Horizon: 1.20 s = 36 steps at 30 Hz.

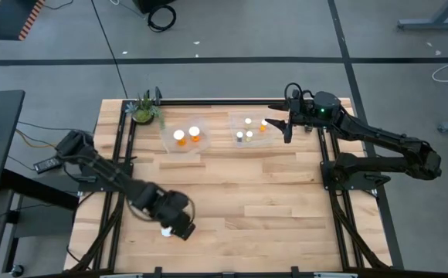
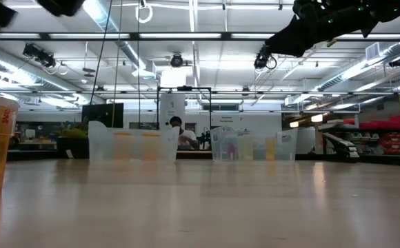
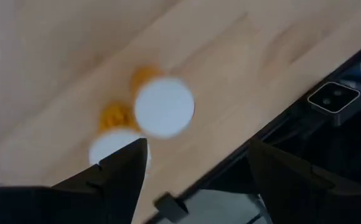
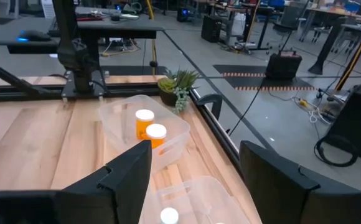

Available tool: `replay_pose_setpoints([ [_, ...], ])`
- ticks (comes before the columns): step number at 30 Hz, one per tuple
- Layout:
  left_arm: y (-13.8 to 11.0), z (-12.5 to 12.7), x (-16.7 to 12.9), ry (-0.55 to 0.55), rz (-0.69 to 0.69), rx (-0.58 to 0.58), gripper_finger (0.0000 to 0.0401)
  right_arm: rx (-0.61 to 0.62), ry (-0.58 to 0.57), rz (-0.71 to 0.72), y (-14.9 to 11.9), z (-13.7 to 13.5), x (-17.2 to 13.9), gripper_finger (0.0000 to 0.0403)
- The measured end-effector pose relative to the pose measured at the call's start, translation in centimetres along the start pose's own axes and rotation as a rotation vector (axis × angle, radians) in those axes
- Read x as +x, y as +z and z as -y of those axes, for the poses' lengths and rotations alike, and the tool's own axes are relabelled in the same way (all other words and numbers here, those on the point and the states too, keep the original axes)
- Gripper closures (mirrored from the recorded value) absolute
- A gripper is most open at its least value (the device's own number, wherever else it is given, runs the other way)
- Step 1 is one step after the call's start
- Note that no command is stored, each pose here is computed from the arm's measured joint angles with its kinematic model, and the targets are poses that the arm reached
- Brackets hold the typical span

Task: Pick and place medicine bottles into bin by pill shape (circle, oval)
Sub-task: Put the orange pill bottle into the left transparent bin

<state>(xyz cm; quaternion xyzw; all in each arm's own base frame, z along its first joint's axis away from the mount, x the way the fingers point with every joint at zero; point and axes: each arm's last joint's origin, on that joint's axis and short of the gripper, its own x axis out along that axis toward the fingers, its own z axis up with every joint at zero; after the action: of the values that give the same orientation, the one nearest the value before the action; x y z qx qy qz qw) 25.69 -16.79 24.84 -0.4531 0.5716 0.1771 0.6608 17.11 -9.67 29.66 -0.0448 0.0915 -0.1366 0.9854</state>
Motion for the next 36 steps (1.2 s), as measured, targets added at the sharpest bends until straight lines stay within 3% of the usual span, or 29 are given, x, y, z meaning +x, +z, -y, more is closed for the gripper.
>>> replay_pose_setpoints([
  [8,-6.3,-0.6,0.7,0.056,-0.044,-0.197,0.0117,-0.001,0.0,0.002,0.0,0.0,0.0,0.0152],
  [13,-9.0,-1.2,2.6,0.135,-0.042,-0.219,0.0117,0.0,0.0,0.003,0.0,0.0,0.0,0.0152],
  [16,-9.2,-1.3,4.1,0.174,-0.027,-0.201,0.0117,-0.001,-0.001,0.002,0.0,0.0,0.0,0.0152],
  [22,-8.2,-1.4,6.7,0.246,-0.006,-0.052,0.0117,0.0,-0.001,0.003,0.0,0.0,0.0,0.0152],
  [28,-7.4,-2.0,7.8,0.342,0.034,0.012,0.0117,-0.001,-0.002,0.009,0.1,0.0,0.0,0.0152],
  [36,-6.9,-2.0,7.9,0.331,0.141,0.06,0.0117,-0.001,-0.002,0.01,0.1,0.0,0.0,0.0152],
])
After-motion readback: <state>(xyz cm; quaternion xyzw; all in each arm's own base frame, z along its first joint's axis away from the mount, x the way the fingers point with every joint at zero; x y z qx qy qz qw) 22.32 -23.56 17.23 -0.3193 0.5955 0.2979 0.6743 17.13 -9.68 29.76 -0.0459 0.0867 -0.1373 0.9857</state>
